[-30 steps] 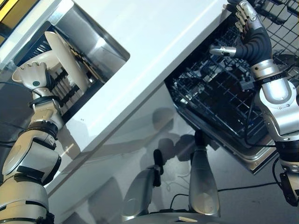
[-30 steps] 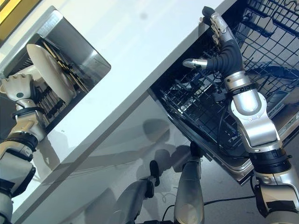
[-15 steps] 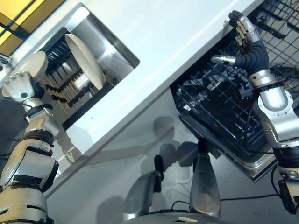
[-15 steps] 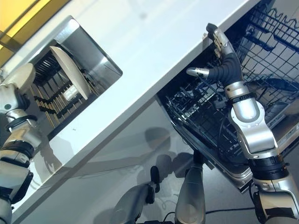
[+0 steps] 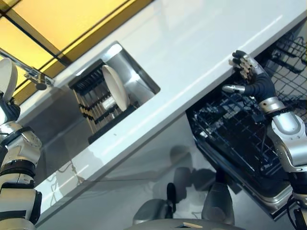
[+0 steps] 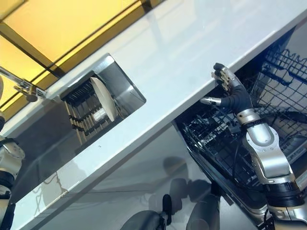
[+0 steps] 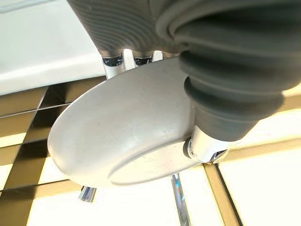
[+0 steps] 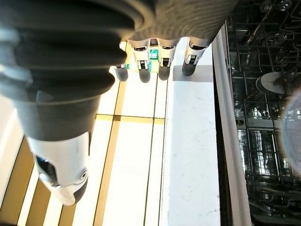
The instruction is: Pick up plates and place into dishwasher.
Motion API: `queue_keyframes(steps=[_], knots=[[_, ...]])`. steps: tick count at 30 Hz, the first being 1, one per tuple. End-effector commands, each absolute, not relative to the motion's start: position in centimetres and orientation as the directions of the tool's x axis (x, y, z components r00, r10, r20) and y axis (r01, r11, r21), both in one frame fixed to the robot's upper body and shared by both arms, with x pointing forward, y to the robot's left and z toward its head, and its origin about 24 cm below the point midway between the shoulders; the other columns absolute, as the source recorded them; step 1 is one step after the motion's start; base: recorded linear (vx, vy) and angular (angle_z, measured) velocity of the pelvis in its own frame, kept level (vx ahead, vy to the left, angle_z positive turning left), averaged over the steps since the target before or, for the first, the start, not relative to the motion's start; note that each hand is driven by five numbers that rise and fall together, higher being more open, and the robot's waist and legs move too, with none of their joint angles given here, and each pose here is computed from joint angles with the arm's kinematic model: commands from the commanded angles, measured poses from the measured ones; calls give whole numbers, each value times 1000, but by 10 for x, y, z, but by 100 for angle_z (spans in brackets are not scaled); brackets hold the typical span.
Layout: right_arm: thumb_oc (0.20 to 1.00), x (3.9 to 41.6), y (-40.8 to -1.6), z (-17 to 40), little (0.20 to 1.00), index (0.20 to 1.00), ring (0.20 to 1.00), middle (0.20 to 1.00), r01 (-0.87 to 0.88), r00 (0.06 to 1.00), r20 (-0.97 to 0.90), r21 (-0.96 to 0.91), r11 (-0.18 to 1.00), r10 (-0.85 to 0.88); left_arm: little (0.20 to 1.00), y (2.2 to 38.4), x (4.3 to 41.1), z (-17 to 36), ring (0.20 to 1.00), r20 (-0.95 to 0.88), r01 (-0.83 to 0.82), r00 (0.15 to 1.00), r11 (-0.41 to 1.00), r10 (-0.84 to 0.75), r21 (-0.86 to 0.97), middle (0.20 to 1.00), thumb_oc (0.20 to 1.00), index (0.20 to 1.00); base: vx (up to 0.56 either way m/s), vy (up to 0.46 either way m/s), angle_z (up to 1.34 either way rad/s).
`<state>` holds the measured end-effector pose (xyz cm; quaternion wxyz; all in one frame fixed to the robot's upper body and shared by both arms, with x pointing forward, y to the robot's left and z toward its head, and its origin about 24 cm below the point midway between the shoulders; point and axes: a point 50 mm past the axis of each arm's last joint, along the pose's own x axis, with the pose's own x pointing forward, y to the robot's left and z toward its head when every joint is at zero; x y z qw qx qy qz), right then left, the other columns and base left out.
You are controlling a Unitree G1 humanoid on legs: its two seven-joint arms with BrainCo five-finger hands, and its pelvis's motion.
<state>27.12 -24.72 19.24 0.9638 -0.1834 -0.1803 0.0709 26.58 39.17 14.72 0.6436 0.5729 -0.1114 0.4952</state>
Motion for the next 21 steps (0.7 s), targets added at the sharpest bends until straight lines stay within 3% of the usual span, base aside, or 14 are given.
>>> queue_keyframes(steps=[1,6,11,21], knots=[[1000,248,-233,206,1000,1000,1000,1000,-133,841,455,-349,928,292,200,395,254,177,200,772,-833,472,-72,426,549,200,200,200,-7,-209,28],[1000,232,-239,206,1000,1000,1000,1000,-135,824,489,-322,937,286,200,365,250,178,200,744,-831,552,176,376,527,200,200,200,-12,-231,13],[1000,225,-241,212,1000,1000,1000,1000,-127,811,520,-290,949,267,200,317,255,192,200,704,-714,678,415,211,564,200,200,200,-3,-248,18],[1000,228,-230,230,1000,1000,1000,1000,-154,721,623,-281,947,303,200,270,257,203,200,662,-549,749,585,26,598,200,200,200,-30,-152,9]])
